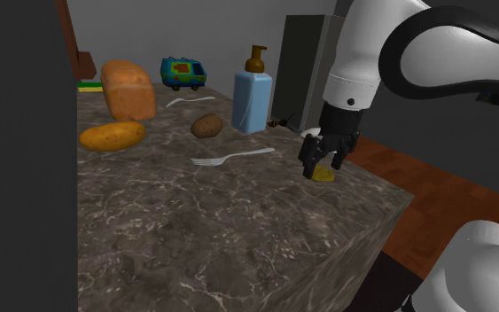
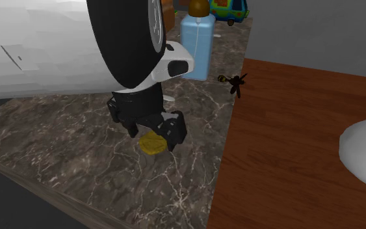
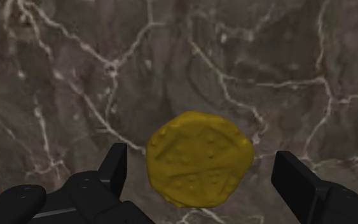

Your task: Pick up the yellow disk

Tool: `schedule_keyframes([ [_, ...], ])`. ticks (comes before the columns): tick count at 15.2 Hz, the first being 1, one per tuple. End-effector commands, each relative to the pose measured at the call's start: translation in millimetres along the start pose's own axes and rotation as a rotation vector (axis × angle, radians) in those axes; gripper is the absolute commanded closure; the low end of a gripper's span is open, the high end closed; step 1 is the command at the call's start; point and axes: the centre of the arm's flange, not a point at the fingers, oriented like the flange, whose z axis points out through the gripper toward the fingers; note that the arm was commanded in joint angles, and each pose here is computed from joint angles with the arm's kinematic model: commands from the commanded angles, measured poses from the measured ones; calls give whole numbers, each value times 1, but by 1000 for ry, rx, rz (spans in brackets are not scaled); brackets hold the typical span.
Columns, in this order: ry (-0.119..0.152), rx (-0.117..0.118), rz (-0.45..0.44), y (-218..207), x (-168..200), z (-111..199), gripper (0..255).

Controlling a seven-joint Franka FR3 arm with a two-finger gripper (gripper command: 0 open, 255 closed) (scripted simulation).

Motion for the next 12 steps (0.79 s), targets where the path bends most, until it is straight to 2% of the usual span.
schedule_keyframes([
  [1, 0, 0, 0, 0, 0, 2, 255],
  [10, 0, 0, 0, 0, 0, 2, 255],
  [12, 0, 0, 0, 0, 0, -8, 255],
])
